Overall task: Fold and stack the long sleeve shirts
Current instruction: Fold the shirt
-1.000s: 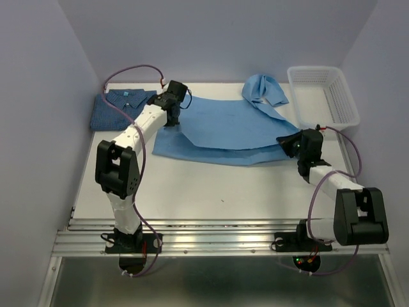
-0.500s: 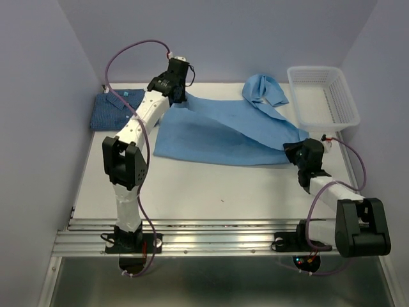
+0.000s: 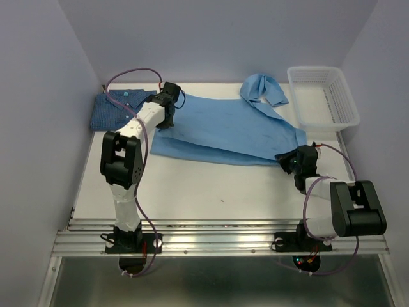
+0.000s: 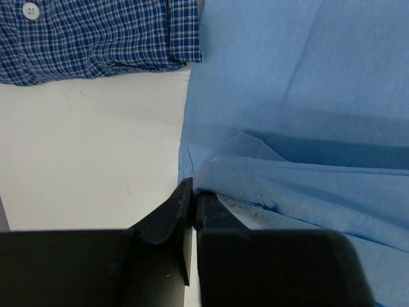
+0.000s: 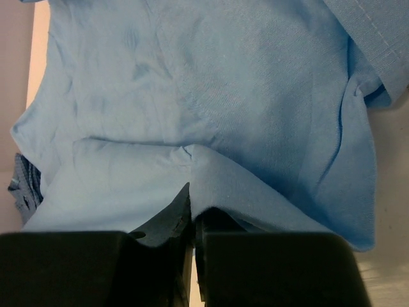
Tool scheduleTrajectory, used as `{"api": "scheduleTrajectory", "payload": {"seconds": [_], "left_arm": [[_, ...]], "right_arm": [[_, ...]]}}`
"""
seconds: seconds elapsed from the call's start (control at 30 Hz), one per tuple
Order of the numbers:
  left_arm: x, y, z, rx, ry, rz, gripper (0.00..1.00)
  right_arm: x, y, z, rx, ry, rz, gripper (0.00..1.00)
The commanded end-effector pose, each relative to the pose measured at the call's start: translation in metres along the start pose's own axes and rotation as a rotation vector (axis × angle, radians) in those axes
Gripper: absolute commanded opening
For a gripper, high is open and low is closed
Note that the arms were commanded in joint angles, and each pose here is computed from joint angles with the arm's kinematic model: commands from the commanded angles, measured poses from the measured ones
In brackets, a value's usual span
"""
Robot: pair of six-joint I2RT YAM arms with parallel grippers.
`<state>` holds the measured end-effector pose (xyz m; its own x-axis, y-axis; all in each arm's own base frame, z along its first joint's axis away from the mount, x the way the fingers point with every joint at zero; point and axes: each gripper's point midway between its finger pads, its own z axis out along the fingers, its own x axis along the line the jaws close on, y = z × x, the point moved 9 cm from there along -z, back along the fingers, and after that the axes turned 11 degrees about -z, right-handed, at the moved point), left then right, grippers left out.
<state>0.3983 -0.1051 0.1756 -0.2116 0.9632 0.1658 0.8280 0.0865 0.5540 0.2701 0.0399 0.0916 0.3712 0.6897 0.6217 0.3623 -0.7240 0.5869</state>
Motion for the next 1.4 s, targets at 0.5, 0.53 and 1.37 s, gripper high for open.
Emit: {"api": "scheduleTrajectory", "payload": {"seconds": [0.5, 0.53, 1.37], "left_arm": [[0.021, 0.002, 0.011, 0.042, 0.142, 0.091, 0.4], [0.021, 0.002, 0.011, 0.052, 0.145, 0.09, 0.43], [-0.002, 0.025, -0.051, -0.104, -0.316, -0.24, 0.99]], "right_arm": [[-0.007, -0.002, 0.002, -0.012, -0.004, -0.048, 0.16], [-0.007, -0.002, 0.002, -0.004, -0.003, -0.053, 0.17], [0.047, 0.054, -0.081, -0.098, 0.126, -0.315, 1.0]]}}
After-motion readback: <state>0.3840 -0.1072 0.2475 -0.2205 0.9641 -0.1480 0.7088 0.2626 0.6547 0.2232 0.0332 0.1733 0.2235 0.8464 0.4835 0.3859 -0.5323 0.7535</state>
